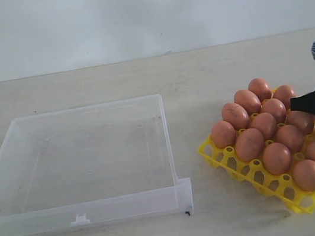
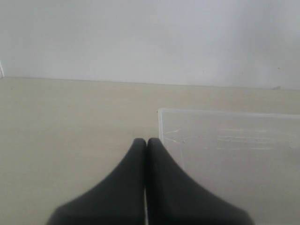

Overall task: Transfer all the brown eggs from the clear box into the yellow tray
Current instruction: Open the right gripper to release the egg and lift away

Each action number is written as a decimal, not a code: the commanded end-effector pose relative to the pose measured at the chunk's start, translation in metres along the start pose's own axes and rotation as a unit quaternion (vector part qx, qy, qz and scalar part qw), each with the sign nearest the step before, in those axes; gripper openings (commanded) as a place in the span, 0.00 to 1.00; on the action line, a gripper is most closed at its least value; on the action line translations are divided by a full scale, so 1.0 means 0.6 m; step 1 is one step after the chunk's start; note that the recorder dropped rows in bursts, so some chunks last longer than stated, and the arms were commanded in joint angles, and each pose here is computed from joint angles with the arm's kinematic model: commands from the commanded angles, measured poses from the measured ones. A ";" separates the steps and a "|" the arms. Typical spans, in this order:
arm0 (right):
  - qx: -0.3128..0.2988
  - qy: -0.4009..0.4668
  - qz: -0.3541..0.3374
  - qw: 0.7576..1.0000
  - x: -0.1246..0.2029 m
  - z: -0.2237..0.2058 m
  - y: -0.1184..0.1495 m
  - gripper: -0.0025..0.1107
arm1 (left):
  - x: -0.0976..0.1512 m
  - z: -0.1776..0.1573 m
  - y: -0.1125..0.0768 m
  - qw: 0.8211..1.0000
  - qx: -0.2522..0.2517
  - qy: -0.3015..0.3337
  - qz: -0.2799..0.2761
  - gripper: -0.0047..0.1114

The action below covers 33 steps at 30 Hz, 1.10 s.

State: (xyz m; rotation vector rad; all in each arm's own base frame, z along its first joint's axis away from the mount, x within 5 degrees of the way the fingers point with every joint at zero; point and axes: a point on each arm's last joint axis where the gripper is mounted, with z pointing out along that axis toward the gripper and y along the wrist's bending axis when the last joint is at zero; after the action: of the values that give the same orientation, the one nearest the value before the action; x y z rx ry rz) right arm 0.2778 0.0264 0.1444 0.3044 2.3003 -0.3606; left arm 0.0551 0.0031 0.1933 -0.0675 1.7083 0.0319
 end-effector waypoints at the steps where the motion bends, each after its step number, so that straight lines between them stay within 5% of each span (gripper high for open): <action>1: -0.001 0.006 -0.003 1.000 0.003 0.005 0.002 0.02 | 0.002 0.001 0.000 1.000 -0.001 0.003 0.001 0.00; 14: 0.001 -0.005 0.002 1.000 -0.009 0.006 0.004 0.18 | 0.002 0.001 0.000 1.000 -0.001 0.003 0.001 0.00; 23: 0.018 -0.015 0.003 1.000 -0.012 0.005 -0.001 0.50 | 0.002 0.001 0.000 1.000 -0.001 0.003 0.001 0.00; 33: 0.022 -0.017 0.003 1.000 -0.012 0.005 -0.002 0.52 | 0.002 0.001 0.000 1.000 -0.001 0.003 0.001 0.00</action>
State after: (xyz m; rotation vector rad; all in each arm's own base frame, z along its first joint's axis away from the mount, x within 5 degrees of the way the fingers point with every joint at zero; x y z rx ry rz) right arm 0.2831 0.0243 0.1466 0.3220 2.2693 -0.4032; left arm 0.0551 0.0031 0.1933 -0.0675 1.7083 0.0319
